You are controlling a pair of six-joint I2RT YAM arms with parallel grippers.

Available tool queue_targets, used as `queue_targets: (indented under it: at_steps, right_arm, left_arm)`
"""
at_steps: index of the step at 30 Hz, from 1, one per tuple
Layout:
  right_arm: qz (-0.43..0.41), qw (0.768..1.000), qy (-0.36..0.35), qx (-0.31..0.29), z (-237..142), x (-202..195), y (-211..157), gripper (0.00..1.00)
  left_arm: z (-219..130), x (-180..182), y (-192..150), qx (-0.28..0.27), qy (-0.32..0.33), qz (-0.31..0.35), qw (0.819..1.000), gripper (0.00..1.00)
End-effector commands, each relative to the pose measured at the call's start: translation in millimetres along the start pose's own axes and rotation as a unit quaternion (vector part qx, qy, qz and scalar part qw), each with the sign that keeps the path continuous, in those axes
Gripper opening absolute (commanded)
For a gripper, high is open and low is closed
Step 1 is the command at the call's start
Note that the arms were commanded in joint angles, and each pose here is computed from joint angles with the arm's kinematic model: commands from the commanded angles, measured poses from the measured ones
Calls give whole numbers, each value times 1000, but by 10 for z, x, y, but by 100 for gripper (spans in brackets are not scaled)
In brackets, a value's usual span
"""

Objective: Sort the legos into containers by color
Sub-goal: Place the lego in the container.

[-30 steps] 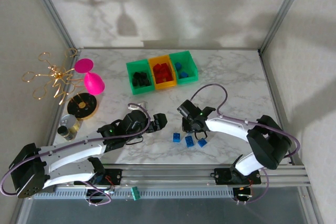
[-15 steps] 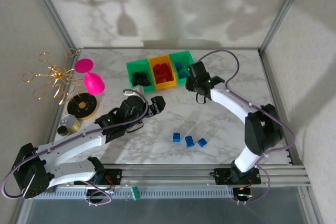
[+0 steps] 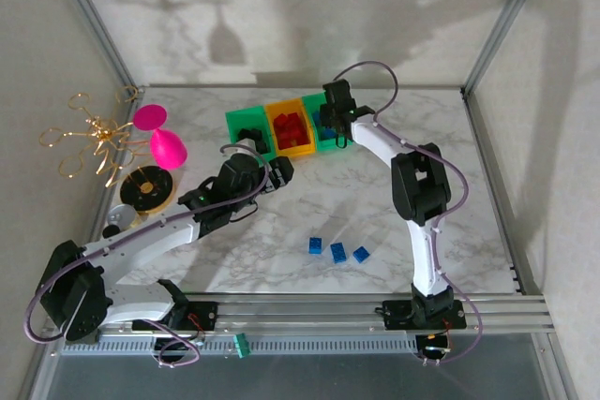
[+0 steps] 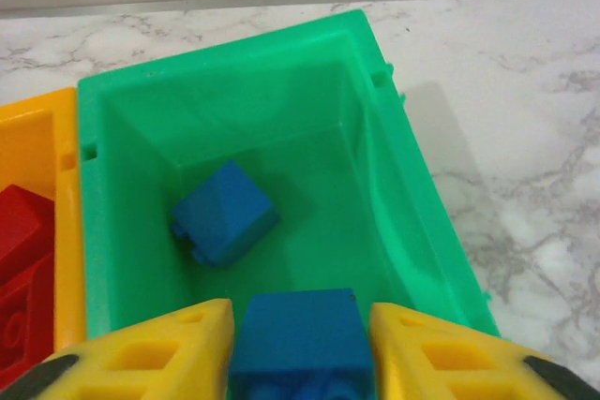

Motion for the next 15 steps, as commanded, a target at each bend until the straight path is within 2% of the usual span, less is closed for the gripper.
queue_targets:
  at_steps: [1,7,11,15]
  right_arm:
    - [-15,999,3,-38,-48,40,233,50]
    - [-15,998,22,-57,-372,48,358,59]
    - [-13,997,42,-57,-723,59,294,64]
    - [-1,998,62,-28,-1024,10,69,69]
  left_arm:
    - [18,-118,93,-6,-22,5,1000,100]
    - [12,-144,84,2,-30,5,1000,100]
    - [-33,-137,54,6,-36,5,999,100]
    - [-99,-130,-5,16,-39,10,999,100]
Point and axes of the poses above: each hand's point on the last joint's axis, 136 mm out from that joint toward the fingers, its own z axis out along the fingers, its own x axis along the line the jaws close on, y = z × x, the point moved 5 cm from there along -z, back along the fingers, and after that the axes turned 4 degrees about z, right-handed, at the moved point
